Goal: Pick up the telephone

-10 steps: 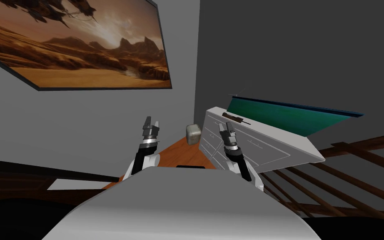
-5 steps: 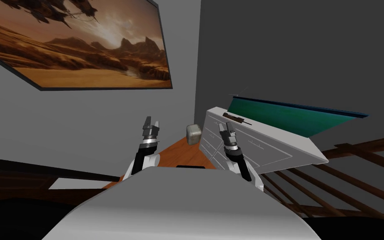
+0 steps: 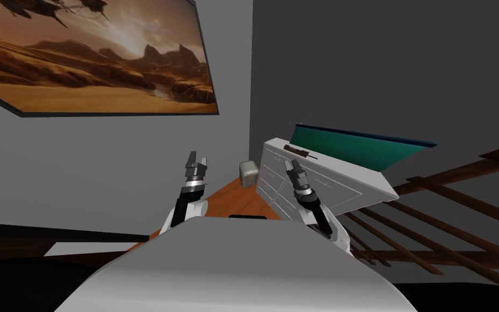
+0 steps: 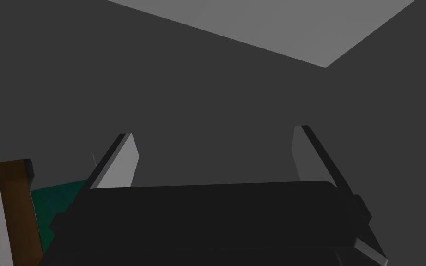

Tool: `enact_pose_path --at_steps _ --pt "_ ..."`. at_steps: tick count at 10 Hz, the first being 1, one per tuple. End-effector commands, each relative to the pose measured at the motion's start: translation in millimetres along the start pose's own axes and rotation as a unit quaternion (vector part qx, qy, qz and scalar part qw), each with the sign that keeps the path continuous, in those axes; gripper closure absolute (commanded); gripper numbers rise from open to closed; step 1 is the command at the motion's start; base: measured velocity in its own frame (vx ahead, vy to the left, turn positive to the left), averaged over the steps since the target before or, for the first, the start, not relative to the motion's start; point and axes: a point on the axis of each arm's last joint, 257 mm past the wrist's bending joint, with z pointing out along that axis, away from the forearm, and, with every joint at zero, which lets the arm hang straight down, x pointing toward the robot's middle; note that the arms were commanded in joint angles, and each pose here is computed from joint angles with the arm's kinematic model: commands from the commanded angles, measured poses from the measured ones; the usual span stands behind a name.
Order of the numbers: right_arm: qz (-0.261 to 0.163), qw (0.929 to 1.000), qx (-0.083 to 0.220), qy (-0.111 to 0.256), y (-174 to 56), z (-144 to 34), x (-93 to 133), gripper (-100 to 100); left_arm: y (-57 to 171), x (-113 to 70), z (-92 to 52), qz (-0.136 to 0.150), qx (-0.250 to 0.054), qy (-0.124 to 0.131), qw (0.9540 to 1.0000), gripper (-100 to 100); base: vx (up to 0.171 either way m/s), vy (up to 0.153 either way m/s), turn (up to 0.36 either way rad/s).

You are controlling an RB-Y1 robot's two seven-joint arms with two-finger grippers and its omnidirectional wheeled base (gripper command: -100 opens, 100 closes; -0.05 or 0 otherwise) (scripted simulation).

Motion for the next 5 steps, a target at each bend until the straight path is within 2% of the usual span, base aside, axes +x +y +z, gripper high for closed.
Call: enact_pose_path --at_steps 1,4,5 --pt "-0.028 0.9990 -0.007 0.034 0.5 -1.5 2.8 -100 0.0 0.0 0.0 0.000 0.000 0.000 1.0000 0 -0.040 -0.046 -0.139" --pt "-0.069 0.9936 -0.015 0.088 -1.3 -5.3 6.6 -100 0.0 0.0 0.0 0.000 0.000 0.000 1.0000 0 -0.029 -0.034 -0.101" --pt "-0.071 0.9930 -0.015 0.094 -1.5 -5.6 7.1 -100 0.0 0.0 0.0 0.000 0.000 0.000 1.0000 0 -0.011 -0.013 -0.039"
